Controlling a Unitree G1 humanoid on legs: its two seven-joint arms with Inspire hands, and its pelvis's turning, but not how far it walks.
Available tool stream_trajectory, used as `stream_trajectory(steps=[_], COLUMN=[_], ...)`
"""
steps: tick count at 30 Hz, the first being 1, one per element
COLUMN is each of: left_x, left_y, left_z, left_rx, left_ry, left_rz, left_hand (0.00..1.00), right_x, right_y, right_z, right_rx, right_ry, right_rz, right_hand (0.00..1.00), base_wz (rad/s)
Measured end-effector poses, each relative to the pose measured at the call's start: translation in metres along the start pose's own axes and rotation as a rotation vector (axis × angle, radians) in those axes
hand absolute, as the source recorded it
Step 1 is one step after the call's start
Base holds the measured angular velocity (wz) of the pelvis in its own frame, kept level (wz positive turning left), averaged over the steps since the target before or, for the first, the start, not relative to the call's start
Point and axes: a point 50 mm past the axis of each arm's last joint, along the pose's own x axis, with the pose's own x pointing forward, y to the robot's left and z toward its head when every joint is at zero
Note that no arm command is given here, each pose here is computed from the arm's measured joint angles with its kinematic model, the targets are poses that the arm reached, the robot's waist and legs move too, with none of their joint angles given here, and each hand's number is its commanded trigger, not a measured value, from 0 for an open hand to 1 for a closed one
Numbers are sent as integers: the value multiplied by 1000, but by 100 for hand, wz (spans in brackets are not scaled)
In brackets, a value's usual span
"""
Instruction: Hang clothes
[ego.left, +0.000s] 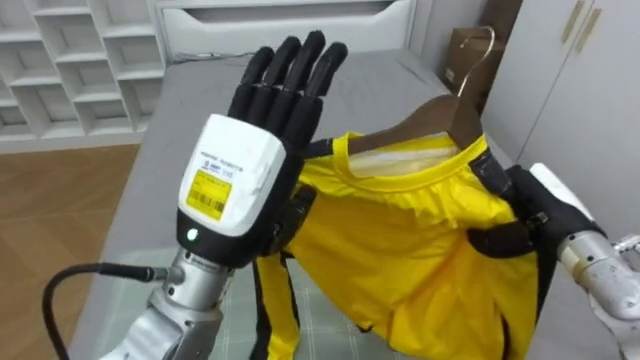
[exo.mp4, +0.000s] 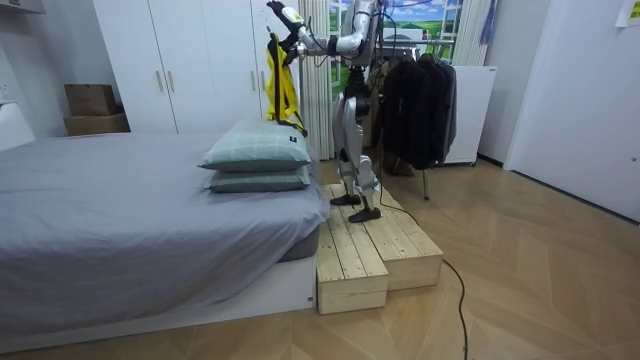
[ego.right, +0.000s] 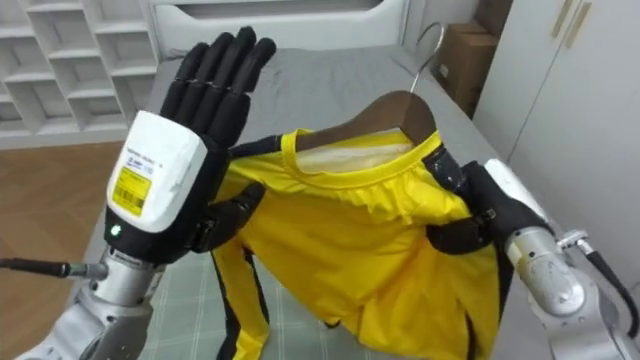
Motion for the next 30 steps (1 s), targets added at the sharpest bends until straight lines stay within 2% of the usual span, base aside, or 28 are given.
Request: stream_trajectory(steps=[7, 9, 12, 16, 23, 30], left_x=[-7, -11, -15, -14, -19, -49], left_y=[3, 6, 13, 23, 28, 25], left_z=[-13, -20, -30, -39, -47, -66], left_rx=[-170, -174, -153, -202, -268, -271], left_ry=[178, 220, 267, 328, 406, 568], left_rz=[15, 20, 34, 100, 156, 130], left_hand=[0, 0, 0, 0, 0, 0], right_x=[-17, -19, -23, -25, -26, -27], right_y=[-3, -3, -7, -15, -16, -16], right_z=[-9, -11, -17, -21, -22, -23], right_rx=[-196, -225, -233, -228, -229, -226], right_ry=[23, 30, 58, 71, 71, 75], right_rz=[-68, -72, -86, -150, -182, -184], right_hand=[100, 100, 100, 100, 100, 100], base_wz=[0, -2, 0, -2, 2, 0])
